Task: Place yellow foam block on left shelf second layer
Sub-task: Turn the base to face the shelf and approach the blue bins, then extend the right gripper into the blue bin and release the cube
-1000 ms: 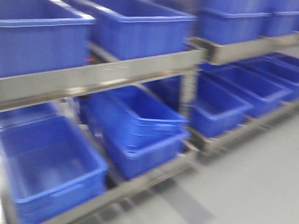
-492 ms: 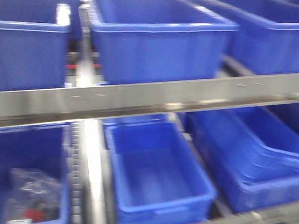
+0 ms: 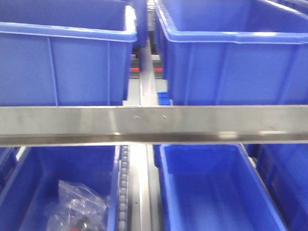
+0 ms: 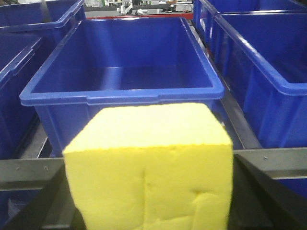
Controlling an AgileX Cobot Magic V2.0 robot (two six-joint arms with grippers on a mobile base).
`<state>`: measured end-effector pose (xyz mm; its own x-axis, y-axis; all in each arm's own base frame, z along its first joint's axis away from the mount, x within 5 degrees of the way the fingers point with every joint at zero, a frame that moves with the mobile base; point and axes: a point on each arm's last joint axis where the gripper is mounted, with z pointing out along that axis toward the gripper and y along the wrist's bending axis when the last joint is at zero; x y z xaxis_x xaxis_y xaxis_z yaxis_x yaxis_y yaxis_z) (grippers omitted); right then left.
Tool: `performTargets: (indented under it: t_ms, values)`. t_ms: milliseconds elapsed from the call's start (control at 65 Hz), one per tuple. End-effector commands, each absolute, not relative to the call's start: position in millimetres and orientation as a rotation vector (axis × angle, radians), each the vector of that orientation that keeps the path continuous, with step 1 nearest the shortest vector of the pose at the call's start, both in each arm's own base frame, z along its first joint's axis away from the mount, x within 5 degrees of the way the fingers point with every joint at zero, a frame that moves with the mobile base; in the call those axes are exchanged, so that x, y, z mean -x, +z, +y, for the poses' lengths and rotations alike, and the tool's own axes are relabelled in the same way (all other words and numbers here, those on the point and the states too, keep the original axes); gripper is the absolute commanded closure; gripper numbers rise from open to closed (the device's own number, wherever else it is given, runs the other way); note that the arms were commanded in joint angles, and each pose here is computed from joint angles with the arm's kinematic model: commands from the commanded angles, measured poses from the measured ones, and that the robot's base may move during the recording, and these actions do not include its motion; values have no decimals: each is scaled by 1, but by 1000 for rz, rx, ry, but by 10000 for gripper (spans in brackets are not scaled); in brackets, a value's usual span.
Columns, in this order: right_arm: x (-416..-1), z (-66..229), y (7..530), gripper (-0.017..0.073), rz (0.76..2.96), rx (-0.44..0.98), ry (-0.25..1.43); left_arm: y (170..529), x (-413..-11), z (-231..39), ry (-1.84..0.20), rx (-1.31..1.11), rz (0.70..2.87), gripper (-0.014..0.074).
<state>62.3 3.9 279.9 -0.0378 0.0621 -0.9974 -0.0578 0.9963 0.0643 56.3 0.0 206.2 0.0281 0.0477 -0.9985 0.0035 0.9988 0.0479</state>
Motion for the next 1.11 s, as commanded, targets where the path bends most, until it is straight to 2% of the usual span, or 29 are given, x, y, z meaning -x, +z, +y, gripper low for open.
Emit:
performTargets:
  t_ms: [0,1092]
  values:
    - [-62,3,297,85,1496,-4,87,206,-55,-1,19,-39,1466,457]
    - [-62,3,297,85,1496,-4,87,206,-55,-1,19,-39,1466,457]
